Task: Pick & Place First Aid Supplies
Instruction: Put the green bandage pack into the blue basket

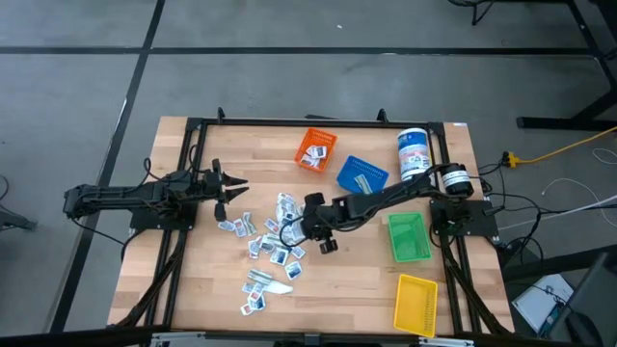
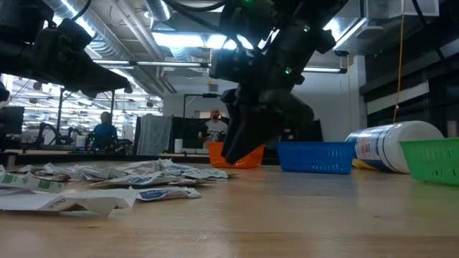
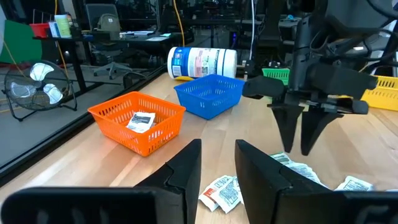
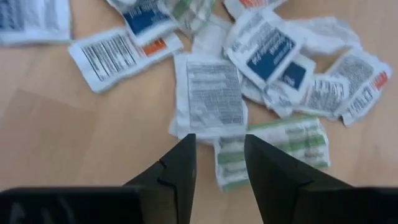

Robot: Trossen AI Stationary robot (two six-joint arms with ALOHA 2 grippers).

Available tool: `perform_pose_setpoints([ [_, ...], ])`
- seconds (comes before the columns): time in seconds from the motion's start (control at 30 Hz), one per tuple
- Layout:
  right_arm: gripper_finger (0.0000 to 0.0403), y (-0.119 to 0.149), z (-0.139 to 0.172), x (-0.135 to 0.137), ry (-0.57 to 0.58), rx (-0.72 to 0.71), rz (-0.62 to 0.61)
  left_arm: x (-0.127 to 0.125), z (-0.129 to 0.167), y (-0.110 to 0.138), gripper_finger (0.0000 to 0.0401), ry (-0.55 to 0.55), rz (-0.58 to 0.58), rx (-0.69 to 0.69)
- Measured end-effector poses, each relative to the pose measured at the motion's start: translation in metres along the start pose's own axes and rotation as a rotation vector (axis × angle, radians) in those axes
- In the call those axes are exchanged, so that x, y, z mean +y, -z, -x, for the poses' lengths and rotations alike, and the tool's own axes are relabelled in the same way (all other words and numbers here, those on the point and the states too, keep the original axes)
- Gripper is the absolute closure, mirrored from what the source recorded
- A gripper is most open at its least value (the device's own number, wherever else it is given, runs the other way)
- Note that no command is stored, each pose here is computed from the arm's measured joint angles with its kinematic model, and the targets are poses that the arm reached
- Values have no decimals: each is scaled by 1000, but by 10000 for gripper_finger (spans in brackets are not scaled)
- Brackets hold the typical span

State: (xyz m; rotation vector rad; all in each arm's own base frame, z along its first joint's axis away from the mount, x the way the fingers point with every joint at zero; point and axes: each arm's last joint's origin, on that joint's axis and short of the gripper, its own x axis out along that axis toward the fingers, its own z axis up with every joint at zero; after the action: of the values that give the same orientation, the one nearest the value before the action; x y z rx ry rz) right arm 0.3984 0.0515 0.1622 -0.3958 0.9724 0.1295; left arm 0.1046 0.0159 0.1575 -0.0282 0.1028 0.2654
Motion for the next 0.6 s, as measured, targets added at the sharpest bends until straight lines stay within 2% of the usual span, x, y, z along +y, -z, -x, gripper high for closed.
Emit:
perform_pose_setpoints([
  [0.6, 269, 12, -18, -12, 17, 61, -48, 0, 0, 0, 309, 0, 0, 0],
])
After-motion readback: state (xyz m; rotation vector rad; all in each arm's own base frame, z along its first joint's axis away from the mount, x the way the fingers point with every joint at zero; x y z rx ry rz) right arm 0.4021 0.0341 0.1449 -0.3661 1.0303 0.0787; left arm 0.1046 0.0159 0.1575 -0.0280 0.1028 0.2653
